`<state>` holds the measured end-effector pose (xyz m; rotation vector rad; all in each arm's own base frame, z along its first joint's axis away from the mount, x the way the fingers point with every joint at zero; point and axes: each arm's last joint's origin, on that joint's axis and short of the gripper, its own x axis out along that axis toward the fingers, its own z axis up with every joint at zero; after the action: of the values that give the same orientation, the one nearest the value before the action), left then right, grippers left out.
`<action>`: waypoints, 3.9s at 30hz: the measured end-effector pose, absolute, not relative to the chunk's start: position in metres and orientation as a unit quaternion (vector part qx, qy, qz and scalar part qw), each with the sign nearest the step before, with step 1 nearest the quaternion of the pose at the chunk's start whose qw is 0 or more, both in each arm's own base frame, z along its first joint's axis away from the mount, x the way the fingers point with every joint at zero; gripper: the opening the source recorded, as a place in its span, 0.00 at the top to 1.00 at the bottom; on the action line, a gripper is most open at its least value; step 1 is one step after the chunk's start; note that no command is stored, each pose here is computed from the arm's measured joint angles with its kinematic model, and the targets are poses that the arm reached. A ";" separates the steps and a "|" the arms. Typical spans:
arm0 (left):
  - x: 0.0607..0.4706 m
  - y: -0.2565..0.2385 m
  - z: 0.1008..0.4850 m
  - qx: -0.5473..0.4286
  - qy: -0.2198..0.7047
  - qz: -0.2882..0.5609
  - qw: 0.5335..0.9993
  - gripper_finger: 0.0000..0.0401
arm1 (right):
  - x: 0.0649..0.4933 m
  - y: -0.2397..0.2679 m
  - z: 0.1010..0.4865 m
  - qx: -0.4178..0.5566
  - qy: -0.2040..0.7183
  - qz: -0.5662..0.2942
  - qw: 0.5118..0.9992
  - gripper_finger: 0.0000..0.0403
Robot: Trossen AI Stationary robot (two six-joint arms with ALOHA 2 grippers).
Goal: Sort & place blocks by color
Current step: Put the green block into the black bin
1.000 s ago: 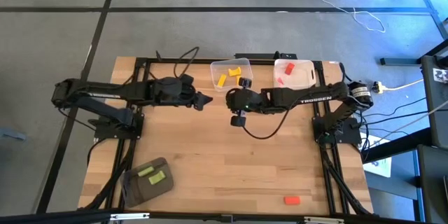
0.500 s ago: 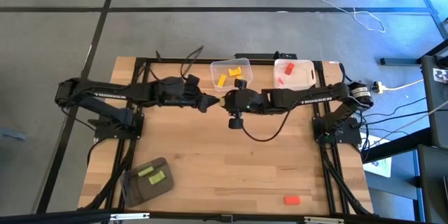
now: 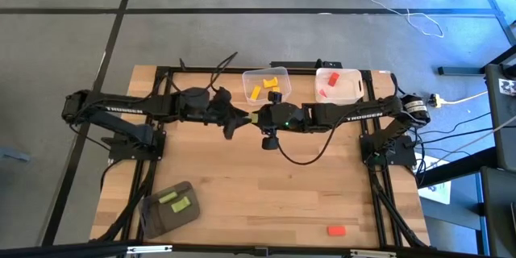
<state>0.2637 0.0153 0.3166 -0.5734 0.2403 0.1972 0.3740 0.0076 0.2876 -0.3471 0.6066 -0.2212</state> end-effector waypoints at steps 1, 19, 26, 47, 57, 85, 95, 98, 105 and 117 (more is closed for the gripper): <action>0.264 0.013 0.316 -0.232 0.125 0.086 0.961 0.59 | 0.374 0.008 0.288 -0.169 0.296 -0.108 0.934 0.66; 0.265 -0.013 0.312 0.204 0.173 0.095 0.959 0.59 | 0.374 0.008 0.288 -0.157 0.295 -0.112 0.936 0.66; 0.270 -0.008 0.305 0.227 0.194 0.103 0.949 0.59 | 0.374 0.008 0.288 -0.157 0.294 -0.112 0.936 0.66; 0.279 0.001 0.302 0.262 0.191 0.110 0.940 0.59 | 0.375 0.008 0.288 -0.157 0.291 -0.110 0.937 0.66; 0.283 0.005 0.296 0.249 0.197 0.082 0.945 0.59 | 0.375 0.010 0.288 -0.159 0.291 -0.104 0.938 0.66; 0.286 0.004 0.301 0.207 0.220 0.096 0.948 0.70 | 0.373 0.011 0.288 -0.160 0.295 -0.109 0.936 0.58; 0.258 0.002 0.310 0.146 0.253 0.127 0.948 0.70 | 0.343 0.011 0.309 -0.143 0.325 -0.158 0.921 0.58; 0.242 -0.008 0.318 0.117 0.253 0.114 0.954 0.70 | 0.329 0.011 0.316 -0.115 0.339 -0.168 0.918 0.57; 0.208 -0.046 0.309 0.013 0.341 0.013 0.940 0.70 | 0.308 0.015 0.316 -0.120 0.404 -0.124 0.898 0.57; 0.159 -0.126 0.290 -0.198 0.546 -0.157 0.799 0.70 | 0.306 0.027 0.313 -0.069 0.419 -0.058 0.904 0.57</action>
<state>0.1591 -0.1255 0.2899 -0.4260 1.1718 -0.3364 0.3059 0.0266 0.3133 -0.1417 0.8649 -0.1193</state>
